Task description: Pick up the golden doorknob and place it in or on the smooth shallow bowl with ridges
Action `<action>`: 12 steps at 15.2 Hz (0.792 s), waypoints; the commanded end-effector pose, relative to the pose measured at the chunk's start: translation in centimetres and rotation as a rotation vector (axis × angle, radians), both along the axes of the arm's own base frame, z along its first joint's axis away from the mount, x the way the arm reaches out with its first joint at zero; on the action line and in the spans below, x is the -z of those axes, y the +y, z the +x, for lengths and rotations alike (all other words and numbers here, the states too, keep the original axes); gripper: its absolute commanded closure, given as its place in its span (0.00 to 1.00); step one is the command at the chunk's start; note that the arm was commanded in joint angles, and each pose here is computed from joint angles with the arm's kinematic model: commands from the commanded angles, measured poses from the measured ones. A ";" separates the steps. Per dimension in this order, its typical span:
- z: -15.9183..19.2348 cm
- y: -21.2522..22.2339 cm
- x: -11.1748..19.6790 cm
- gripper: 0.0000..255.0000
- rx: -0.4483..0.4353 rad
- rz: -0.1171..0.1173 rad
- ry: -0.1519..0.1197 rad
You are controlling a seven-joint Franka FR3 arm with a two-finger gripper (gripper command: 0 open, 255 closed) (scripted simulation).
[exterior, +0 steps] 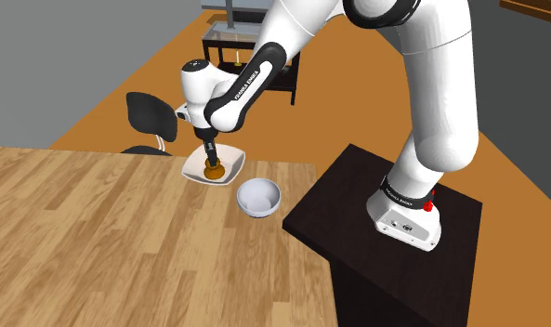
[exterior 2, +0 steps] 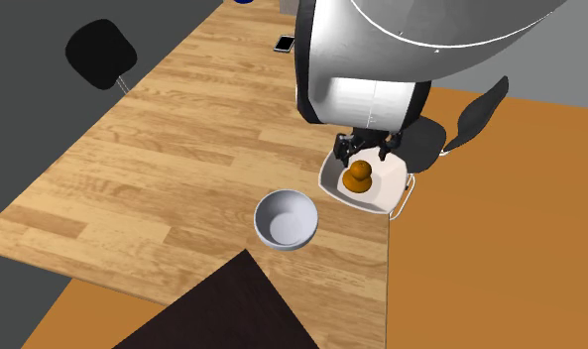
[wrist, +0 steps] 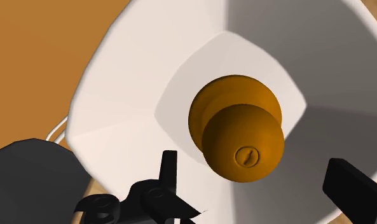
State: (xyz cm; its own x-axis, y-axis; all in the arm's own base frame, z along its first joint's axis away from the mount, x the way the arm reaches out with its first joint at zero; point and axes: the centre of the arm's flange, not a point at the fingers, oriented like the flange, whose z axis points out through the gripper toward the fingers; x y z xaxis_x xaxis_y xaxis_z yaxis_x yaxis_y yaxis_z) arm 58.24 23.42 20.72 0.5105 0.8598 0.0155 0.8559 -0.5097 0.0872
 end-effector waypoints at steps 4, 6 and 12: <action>-0.4 0.2 -5.0 0.00 0.000 0.000 0.000; -0.4 0.2 -5.0 0.00 0.000 0.000 0.000; -0.4 0.2 -5.0 0.00 0.000 0.000 0.000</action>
State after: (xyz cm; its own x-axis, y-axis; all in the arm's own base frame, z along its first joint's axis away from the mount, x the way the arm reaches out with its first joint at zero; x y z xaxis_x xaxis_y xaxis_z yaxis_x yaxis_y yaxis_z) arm 57.82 23.58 25.70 0.5105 0.8598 0.0156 0.8559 -0.5097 0.0872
